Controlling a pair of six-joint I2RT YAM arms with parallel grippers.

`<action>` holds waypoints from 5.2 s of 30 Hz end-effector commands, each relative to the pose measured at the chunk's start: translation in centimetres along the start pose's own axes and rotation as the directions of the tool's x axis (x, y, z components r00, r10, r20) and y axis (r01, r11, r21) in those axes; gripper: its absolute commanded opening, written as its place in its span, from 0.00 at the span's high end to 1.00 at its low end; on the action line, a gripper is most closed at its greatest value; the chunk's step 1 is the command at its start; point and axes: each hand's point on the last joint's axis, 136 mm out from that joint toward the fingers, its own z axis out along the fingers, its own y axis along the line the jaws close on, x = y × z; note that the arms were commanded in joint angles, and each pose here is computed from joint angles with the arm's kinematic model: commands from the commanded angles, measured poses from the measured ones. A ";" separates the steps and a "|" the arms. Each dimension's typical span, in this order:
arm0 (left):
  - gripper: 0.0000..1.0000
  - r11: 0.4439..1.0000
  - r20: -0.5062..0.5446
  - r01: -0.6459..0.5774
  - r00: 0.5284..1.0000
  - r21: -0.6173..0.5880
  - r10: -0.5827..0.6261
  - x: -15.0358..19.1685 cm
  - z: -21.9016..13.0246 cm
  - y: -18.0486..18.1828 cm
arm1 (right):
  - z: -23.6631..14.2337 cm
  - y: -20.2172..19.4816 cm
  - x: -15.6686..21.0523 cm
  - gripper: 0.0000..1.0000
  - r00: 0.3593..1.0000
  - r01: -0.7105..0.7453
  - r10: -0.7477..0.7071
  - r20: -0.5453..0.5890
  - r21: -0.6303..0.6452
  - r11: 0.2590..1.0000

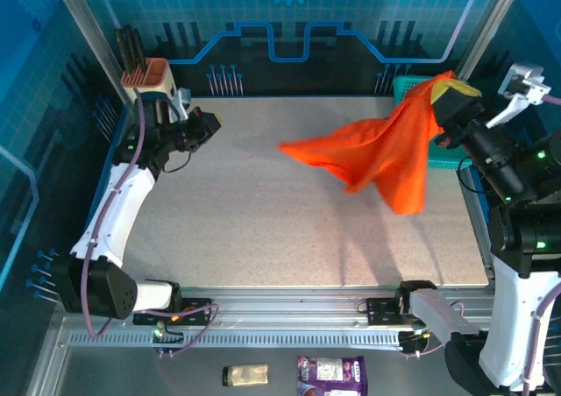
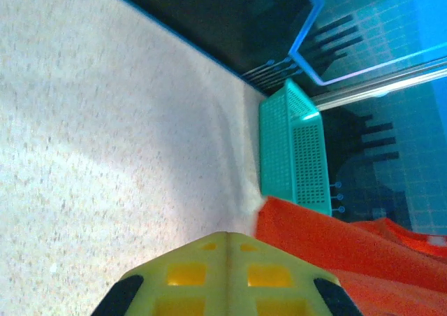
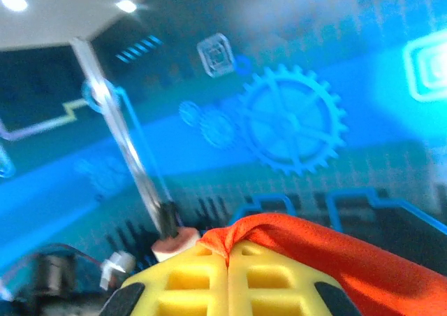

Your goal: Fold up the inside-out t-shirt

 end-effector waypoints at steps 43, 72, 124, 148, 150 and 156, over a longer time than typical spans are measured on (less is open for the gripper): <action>0.59 0.928 -0.383 -0.130 0.924 -0.349 -0.015 15.9 4.7 12.3 | -2.1 -17.9 38.9 1.00 0.603 0.073 0.438 -0.667 0.592 0.802; 1.00 0.873 -0.237 -0.244 0.959 -0.423 0.153 11.9 2.0 10.5 | -3.2 -11.0 31.8 1.00 0.698 -0.062 0.314 -0.644 0.383 0.922; 0.54 0.961 -0.531 -0.218 0.842 -0.170 0.097 17.6 9.7 14.1 | -4.3 -17.1 36.9 1.00 0.578 0.116 0.432 -0.692 0.594 0.796; 0.61 0.816 -0.629 -0.508 0.738 -0.277 0.246 18.4 9.6 15.2 | -3.7 -16.5 36.1 1.00 0.589 0.094 0.428 -0.685 0.584 0.806; 0.59 0.804 -0.638 -0.522 0.730 -0.286 0.248 18.4 10.0 15.5 | -3.6 -16.5 36.0 1.00 0.591 0.093 0.427 -0.684 0.584 0.806; 0.61 0.759 -0.651 -0.582 0.703 -0.293 0.287 18.2 10.2 15.2 | -3.6 -16.5 35.8 1.00 0.591 0.100 0.423 -0.687 0.583 0.807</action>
